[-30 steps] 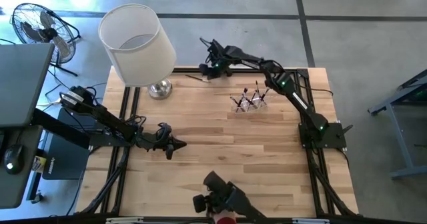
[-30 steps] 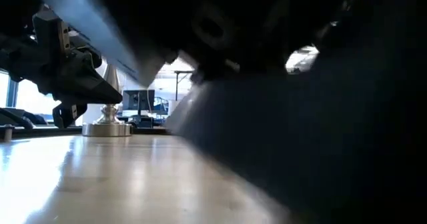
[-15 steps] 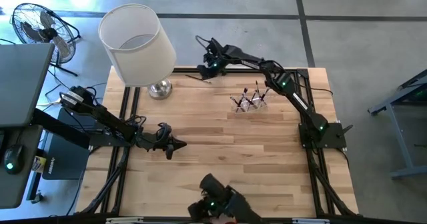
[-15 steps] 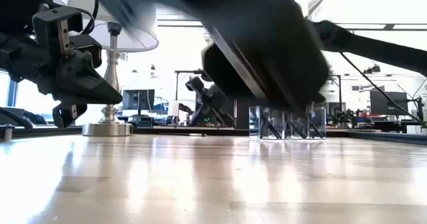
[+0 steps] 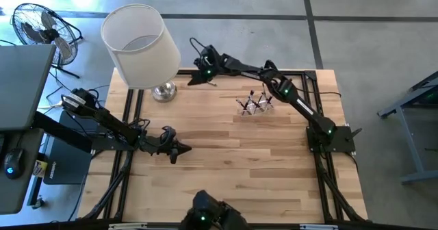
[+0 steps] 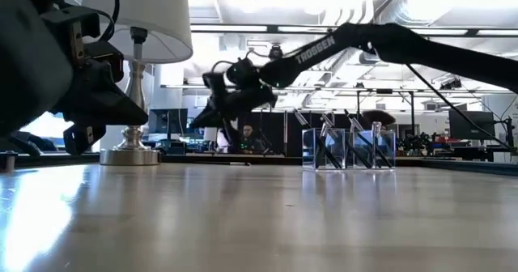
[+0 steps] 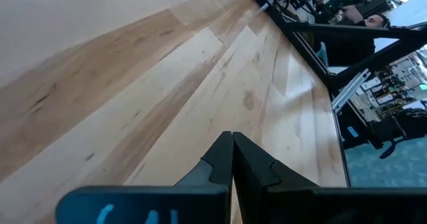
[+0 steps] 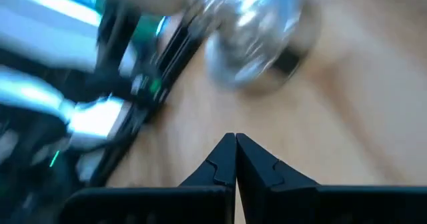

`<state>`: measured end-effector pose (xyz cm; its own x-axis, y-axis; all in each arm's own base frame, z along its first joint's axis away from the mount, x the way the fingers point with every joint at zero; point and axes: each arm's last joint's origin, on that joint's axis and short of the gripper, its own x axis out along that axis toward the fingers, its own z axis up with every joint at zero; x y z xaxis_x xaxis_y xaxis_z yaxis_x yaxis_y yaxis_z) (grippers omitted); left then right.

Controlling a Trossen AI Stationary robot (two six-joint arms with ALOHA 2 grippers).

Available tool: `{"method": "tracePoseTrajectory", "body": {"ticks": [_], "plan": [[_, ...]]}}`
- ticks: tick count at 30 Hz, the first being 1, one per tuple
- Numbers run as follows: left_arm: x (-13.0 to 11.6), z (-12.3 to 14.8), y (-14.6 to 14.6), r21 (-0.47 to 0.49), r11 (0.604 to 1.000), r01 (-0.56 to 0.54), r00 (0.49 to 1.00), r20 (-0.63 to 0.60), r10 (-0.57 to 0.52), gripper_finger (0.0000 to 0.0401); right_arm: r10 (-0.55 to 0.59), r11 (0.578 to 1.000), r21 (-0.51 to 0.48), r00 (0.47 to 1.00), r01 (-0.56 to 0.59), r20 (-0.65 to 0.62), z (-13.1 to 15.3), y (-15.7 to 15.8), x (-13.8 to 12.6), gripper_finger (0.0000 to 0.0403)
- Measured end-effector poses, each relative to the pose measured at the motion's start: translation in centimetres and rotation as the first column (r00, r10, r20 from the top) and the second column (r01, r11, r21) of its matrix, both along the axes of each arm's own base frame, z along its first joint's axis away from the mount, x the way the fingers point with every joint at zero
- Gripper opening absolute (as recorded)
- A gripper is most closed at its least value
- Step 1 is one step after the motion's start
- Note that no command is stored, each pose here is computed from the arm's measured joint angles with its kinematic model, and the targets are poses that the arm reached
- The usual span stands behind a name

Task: Put items in baskets/containers
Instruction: Put the eyeshadow brush into the transparent organizer

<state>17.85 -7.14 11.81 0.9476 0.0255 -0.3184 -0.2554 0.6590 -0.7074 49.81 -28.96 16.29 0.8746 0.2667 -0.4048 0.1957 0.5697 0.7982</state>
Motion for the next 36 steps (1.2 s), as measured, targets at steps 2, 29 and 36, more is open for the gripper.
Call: {"method": "tracePoseTrajectory", "body": {"ticks": [2,29,36], "plan": [[0.0,0.0,0.0,-0.012,1.0,0.009,1.0,0.0,-0.009,0.0001,-0.066,0.998,0.009,0.997,0.066,0.028,-0.7,-0.5,0.4,0.0],[0.0,-0.1,-0.3,-0.056,0.994,0.092,0.995,-0.017,-0.093,0.0001,-0.244,0.938,0.262,0.969,0.227,0.037,-3.4,-1.2,0.5,0.0],[0.0,-0.1,-0.3,-0.059,0.993,0.101,0.995,-0.017,-0.103,0.0001,-0.117,0.902,0.416,0.993,0.114,-0.016,-4.0,0.6,0.8,0.0]]}}
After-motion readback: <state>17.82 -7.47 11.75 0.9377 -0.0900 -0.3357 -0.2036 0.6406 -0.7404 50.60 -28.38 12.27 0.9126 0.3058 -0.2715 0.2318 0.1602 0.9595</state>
